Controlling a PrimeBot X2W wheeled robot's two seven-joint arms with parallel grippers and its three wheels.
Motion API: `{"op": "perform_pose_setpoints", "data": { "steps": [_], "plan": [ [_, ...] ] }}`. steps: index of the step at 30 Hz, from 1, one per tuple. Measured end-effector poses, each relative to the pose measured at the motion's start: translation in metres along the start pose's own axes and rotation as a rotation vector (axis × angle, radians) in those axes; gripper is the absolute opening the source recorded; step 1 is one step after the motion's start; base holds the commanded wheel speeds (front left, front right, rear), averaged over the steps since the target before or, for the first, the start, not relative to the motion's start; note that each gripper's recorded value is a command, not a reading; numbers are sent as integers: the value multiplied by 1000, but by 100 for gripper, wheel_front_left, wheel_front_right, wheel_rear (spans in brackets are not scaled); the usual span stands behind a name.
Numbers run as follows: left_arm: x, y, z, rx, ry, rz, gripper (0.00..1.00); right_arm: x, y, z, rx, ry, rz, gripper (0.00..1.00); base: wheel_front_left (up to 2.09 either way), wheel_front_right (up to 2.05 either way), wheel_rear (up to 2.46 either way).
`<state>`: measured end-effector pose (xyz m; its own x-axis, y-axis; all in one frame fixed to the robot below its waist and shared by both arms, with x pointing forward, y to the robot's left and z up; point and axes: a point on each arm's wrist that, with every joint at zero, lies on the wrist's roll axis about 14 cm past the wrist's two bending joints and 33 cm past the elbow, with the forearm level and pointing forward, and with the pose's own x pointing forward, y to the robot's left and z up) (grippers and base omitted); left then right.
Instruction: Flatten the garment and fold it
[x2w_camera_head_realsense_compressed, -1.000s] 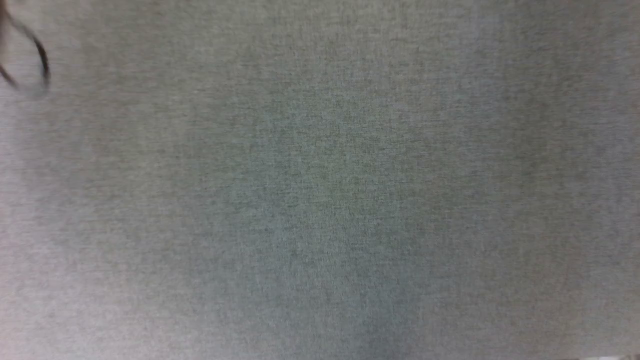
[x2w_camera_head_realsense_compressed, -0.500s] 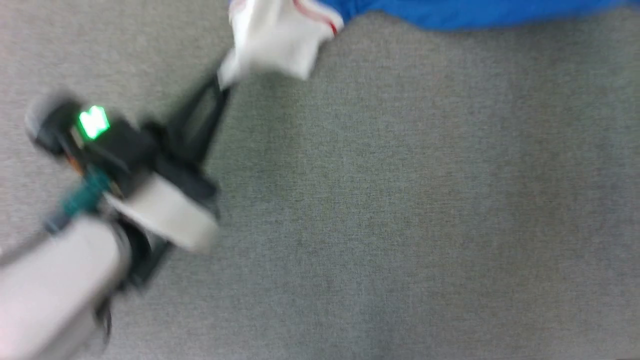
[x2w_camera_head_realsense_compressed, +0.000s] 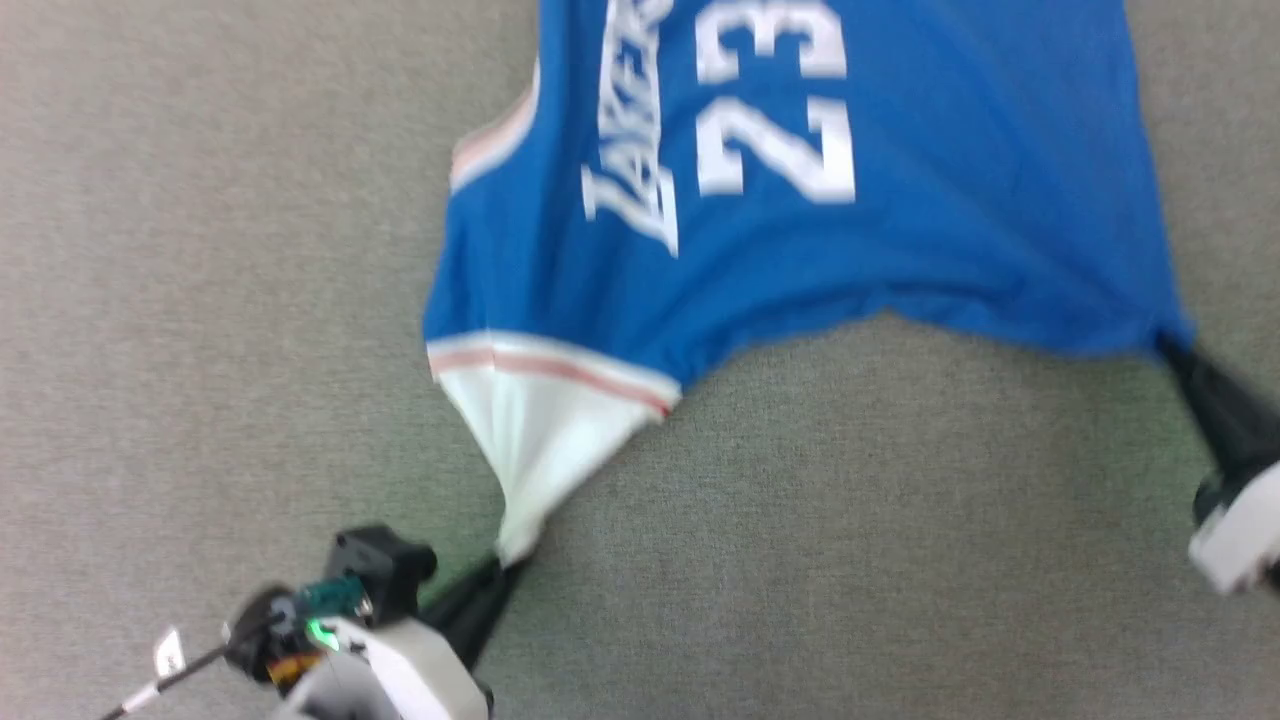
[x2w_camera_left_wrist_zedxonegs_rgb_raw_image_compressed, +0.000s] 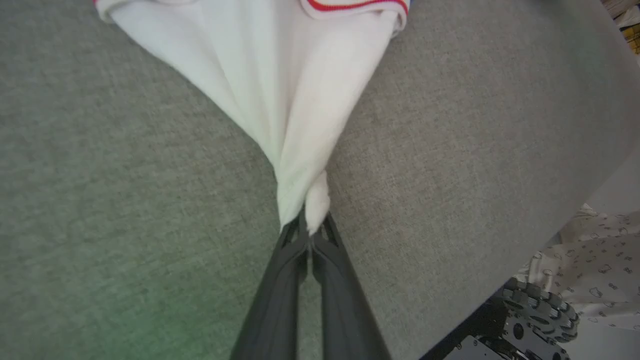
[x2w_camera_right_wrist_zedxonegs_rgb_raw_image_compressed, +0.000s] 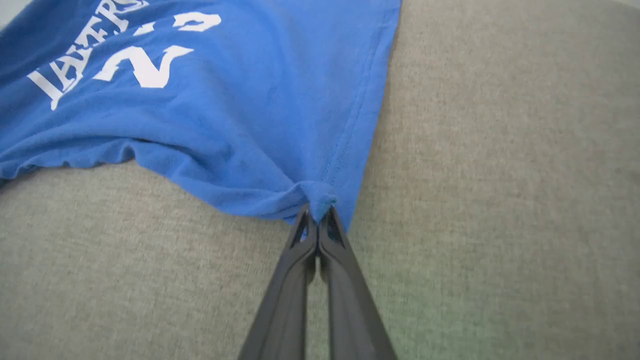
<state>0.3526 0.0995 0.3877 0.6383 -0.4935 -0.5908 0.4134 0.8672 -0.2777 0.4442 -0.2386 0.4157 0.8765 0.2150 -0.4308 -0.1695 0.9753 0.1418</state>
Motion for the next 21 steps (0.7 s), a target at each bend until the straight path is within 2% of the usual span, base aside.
{"op": "perform_pose_setpoints", "data": {
  "steps": [9,14,21],
  "plan": [
    [-35,-21,-61,-183,195,0,0,-53,0,-64,14,217,-37,0,0,0,0],
    [-54,-29,-87,-252,275,12,0,-75,1,-86,34,293,-52,0,0,0,0],
    [-72,-40,-102,-324,318,7,0,-99,3,-104,38,397,-55,0,0,0,0]
  ]
}}
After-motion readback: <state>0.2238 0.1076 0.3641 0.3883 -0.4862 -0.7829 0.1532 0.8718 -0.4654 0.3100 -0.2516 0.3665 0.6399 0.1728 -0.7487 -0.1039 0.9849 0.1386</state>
